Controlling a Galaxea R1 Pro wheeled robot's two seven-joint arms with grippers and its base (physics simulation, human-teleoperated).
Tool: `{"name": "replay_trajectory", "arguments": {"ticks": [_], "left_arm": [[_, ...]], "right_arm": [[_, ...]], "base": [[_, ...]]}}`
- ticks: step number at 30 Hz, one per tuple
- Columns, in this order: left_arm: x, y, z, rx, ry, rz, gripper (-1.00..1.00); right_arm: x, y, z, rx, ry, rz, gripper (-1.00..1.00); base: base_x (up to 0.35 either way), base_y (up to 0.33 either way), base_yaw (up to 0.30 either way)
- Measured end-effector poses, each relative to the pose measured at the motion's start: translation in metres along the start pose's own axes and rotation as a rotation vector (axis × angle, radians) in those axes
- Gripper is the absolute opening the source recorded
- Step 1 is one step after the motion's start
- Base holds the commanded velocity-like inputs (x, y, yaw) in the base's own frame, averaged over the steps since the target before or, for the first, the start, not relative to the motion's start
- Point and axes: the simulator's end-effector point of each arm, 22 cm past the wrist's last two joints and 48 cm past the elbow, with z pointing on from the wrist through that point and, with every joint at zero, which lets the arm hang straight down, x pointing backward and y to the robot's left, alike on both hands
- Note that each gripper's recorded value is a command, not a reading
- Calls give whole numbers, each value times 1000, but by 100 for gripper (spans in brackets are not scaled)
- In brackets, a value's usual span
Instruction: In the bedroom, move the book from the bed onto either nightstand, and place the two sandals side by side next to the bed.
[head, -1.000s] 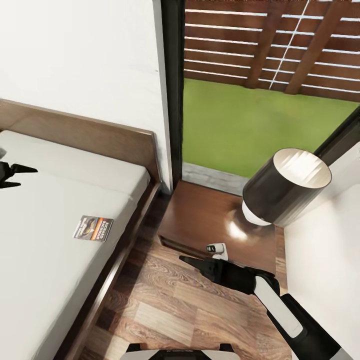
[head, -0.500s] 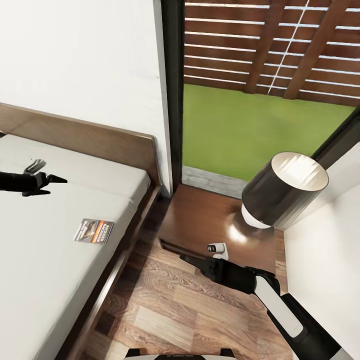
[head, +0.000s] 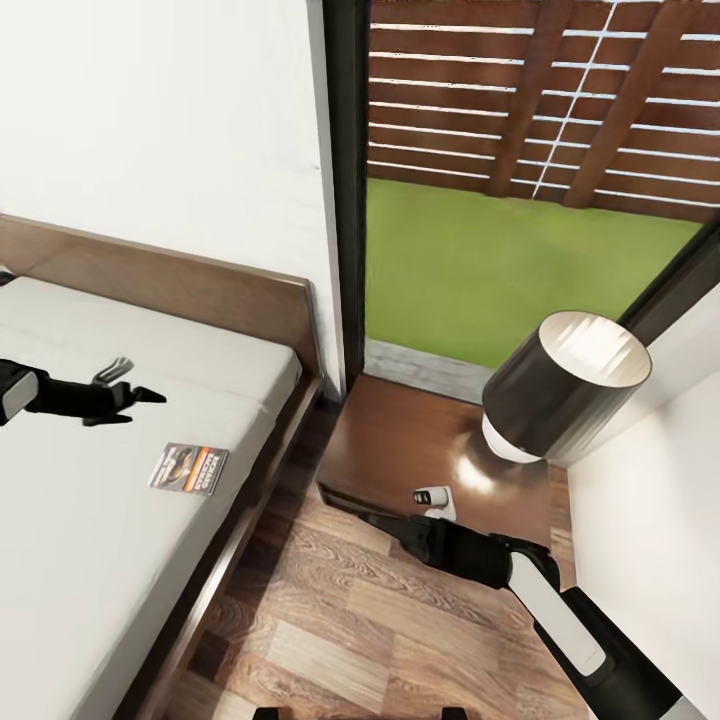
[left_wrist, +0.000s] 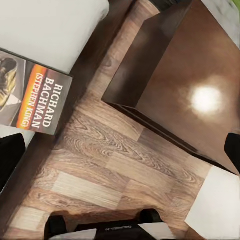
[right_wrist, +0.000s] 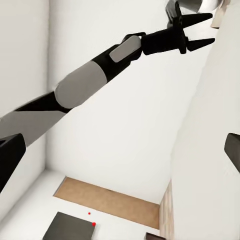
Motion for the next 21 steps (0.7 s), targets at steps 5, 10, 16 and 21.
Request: {"name": "replay_trajectory", "arguments": {"ticks": [5, 10, 16, 21], "left_arm": [[13, -9, 10, 27, 18, 9, 100], [16, -31, 16, 88, 17, 29, 100], [30, -59, 29, 159, 42, 47, 100], [42, -81, 42, 209, 59, 47, 100]], "right_arm": [[0, 3, 1, -2, 3, -8, 100], [0, 7, 2, -4, 6, -15, 100], [-1, 11, 3, -7, 8, -25, 100], [-2, 14, 3, -9, 8, -32, 100]], "base": [[0, 0, 0], [0, 0, 0], [0, 0, 0], [0, 0, 0]]}}
